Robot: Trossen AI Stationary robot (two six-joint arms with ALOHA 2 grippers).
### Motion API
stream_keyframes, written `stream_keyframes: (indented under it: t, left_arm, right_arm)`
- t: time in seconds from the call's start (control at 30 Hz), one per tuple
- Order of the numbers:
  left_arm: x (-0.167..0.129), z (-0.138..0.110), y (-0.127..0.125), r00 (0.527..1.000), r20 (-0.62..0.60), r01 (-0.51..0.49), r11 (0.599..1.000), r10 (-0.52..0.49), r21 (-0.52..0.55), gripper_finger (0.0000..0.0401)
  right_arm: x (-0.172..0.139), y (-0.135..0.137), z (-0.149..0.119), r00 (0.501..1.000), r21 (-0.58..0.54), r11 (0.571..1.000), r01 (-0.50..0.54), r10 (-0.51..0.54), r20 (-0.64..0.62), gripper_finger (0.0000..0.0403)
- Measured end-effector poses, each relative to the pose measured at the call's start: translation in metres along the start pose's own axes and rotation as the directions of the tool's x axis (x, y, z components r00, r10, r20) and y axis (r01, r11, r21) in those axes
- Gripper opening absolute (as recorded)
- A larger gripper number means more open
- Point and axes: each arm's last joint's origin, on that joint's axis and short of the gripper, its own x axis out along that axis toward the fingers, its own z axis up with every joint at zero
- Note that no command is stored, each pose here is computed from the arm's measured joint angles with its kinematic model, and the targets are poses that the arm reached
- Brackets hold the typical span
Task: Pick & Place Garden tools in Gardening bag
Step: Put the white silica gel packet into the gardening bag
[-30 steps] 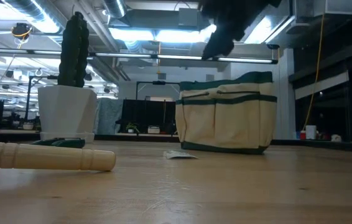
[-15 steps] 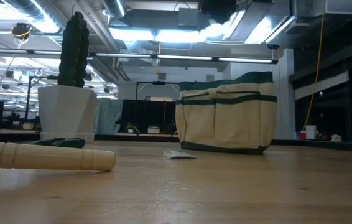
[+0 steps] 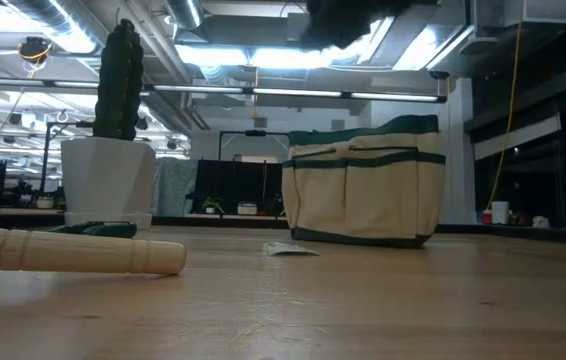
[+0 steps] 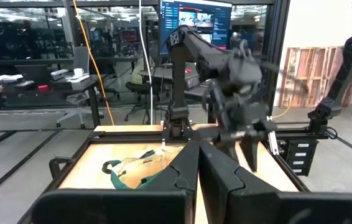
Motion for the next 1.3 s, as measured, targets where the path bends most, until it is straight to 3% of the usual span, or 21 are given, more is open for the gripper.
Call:
stream_keyframes:
  t: [0.47, 1.0, 1.3]
  left_arm:
    - [0.0, 0.0, 0.0, 1.0, 0.0, 0.0, 1.0, 0.0, 0.0, 0.0006]
    - [0.0, 0.0, 0.0, 1.0, 0.0, 0.0, 1.0, 0.0, 0.0, 0.0006]
    - [0.0, 0.0, 0.0, 1.0, 0.001, 0.0, 1.0, 0.0, 0.0, 0.0006]
  right_arm:
    - [0.077, -0.029, -0.043, 0.968, -0.004, 0.997, 0.074, -0.073, -0.239, 0.0167]
    - [0.088, -0.036, -0.048, 0.967, -0.061, 0.996, 0.057, -0.071, -0.245, 0.0167]
    - [0.115, -0.041, -0.065, 0.956, -0.052, 0.997, 0.06, -0.072, -0.285, 0.0167]
